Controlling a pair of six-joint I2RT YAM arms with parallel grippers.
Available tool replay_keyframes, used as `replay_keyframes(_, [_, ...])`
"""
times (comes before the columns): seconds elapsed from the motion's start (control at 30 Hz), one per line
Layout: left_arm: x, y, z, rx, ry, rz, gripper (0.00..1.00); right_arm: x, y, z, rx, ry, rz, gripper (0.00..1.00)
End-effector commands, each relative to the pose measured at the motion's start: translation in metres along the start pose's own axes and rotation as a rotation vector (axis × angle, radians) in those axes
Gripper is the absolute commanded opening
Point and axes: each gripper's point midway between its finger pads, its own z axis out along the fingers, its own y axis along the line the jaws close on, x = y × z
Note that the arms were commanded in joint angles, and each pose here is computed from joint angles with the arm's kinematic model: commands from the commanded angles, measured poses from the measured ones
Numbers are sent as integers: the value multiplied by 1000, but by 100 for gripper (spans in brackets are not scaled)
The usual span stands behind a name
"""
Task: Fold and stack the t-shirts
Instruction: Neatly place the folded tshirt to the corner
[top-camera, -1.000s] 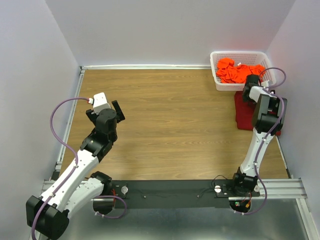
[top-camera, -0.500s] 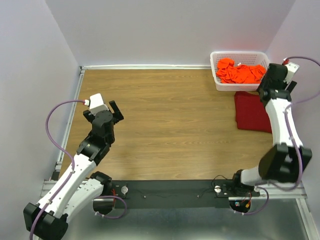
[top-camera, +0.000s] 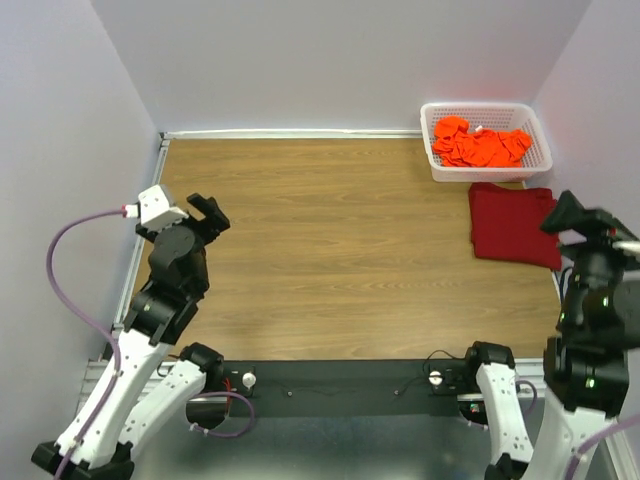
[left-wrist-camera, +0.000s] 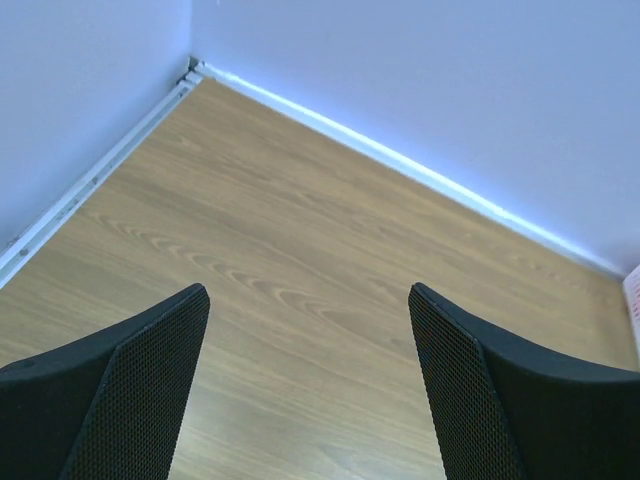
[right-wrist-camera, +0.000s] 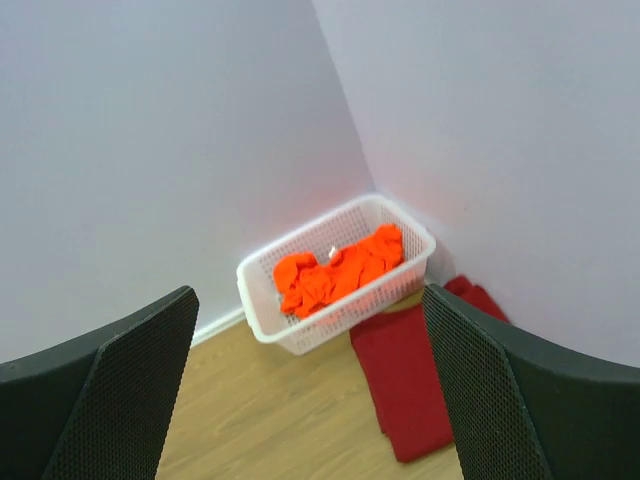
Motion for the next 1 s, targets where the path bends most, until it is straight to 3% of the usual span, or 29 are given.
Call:
replay_keyframes(0.0, [-13,23,-16,-36,-77,-34,89,18,-10,-28,-22,16,-41,100])
replay_keyframes(0.27, [-14,42,-41,15,-141,-119,99,35,-25,-49,-5,27,-21,100])
replay_keyframes(0.53, [-2,55,-49,-16,-119,-206,99,41,-7,-65,-169,61,-45,100])
replay_keyframes(0.97, [-50,55,-67,-10,-175,-233,99,36,-2,-97,-292,74,-11,100])
